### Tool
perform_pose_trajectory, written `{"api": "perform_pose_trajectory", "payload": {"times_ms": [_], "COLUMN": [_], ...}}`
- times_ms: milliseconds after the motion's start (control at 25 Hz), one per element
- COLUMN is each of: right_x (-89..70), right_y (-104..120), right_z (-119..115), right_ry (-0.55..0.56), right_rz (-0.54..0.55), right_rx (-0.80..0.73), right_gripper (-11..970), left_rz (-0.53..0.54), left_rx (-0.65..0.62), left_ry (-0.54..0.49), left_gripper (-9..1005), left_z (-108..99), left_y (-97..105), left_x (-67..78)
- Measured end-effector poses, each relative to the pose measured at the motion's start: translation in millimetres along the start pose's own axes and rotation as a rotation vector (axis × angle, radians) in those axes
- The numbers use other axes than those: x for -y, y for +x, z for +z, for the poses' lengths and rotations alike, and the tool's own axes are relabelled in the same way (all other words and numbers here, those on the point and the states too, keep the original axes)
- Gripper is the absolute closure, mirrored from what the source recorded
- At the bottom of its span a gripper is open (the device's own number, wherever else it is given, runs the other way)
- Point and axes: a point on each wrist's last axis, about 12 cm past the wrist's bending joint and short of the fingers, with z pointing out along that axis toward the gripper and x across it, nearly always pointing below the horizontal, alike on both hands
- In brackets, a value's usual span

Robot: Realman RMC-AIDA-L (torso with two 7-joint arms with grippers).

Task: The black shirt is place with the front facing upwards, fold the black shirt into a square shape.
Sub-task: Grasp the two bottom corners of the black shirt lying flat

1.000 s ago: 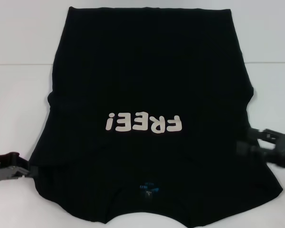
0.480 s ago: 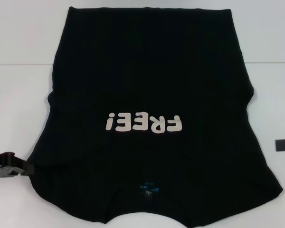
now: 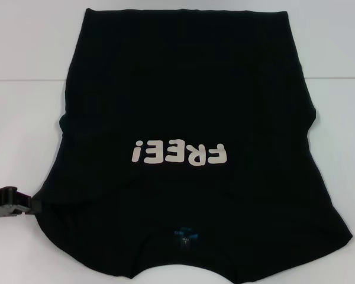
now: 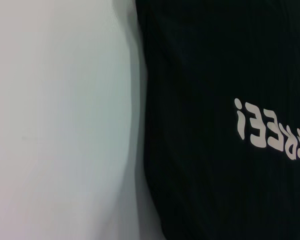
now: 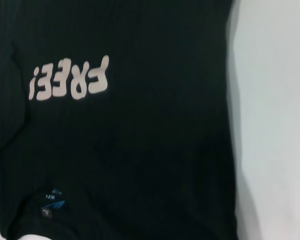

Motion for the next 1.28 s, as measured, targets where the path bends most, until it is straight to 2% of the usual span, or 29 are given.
{"api": "perform_pose_trajectory", "payload": {"times_ms": [440,1280], "right_x": [-3.7,-13.4], "right_y": [0.8,-7.0], "right_z": [22.8,49.4], "right_ry": [-0.006,0.025], "right_rz": [-0.023,-0.068], "right_rx": [-0.029,-0.07], "right_gripper": [74,75], "left_rz": [0.001,0.014], "left_rx": [0.004,0.004], "left_ry": [-0.02,-0.019], "left_gripper": [946,945], "left_z": [-0.2,1.1], "left_y": [-0.1,0.2], "left_x": [-3.2,-2.9]}}
